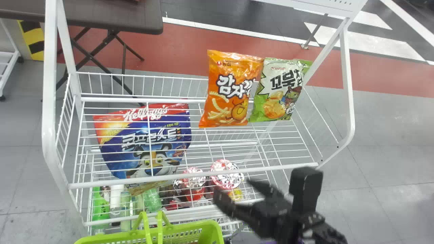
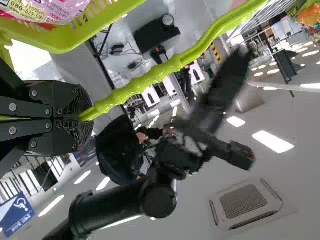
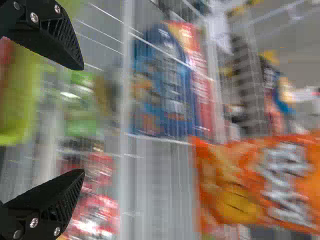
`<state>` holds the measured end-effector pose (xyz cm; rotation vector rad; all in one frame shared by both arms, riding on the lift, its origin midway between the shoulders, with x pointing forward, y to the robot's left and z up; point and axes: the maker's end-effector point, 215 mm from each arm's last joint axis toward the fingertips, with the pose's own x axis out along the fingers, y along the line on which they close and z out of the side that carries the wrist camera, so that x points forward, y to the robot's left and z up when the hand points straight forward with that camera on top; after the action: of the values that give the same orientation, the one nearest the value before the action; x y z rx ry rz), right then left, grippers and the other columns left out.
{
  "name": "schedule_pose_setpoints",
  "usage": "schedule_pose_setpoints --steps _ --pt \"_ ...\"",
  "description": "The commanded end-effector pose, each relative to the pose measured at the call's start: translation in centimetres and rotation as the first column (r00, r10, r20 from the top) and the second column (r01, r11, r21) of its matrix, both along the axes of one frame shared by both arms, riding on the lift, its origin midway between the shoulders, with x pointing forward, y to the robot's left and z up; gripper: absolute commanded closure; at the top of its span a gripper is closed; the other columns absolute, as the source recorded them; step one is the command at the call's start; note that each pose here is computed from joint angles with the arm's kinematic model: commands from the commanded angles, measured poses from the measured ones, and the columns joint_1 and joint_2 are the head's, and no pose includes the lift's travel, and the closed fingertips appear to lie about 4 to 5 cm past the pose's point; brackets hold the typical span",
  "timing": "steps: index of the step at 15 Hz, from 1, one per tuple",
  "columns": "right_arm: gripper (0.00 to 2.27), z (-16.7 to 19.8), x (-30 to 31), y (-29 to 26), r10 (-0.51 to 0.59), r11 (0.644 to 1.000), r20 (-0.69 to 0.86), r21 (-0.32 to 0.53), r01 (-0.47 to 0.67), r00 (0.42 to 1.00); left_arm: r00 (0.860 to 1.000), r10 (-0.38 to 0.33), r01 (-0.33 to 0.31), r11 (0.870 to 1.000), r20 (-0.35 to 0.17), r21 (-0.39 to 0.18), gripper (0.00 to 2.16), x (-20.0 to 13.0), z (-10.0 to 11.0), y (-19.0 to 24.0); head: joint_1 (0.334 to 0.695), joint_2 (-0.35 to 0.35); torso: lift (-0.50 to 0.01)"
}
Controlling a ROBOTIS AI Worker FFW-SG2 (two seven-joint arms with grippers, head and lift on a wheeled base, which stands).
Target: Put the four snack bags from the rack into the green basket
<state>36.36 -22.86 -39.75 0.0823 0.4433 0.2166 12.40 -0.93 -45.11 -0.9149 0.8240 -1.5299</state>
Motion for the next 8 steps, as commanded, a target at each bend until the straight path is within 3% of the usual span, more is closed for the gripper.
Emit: schedule_pose_setpoints --steps 1,5,8 --pt "0.09 4.4 6.1 -1.0 -0.058 0.998 0.208 -0.014 0.063 0.976 1.000 -0.007 0.007 1.000 0.003 0.010 2.13 -0.1 -0.3 -0.2 0.695 -0.350 -0.006" --pt "0.09 3.5 15.1 -4.1 -0.168 0.982 0.252 -0.044 0.185 0.953 1.000 -0.008 0.008 1.000 0.002 0.000 2.13 0.0 0.0 0.0 0.695 -0.350 -0.006" --pt "0.09 3.2 18.8 -4.8 -0.180 0.980 0.286 -0.031 0.197 0.941 1.000 -0.001 0.001 1.000 0.006 0.004 2.13 0.3 -0.2 0.3 0.695 -0.350 -0.006"
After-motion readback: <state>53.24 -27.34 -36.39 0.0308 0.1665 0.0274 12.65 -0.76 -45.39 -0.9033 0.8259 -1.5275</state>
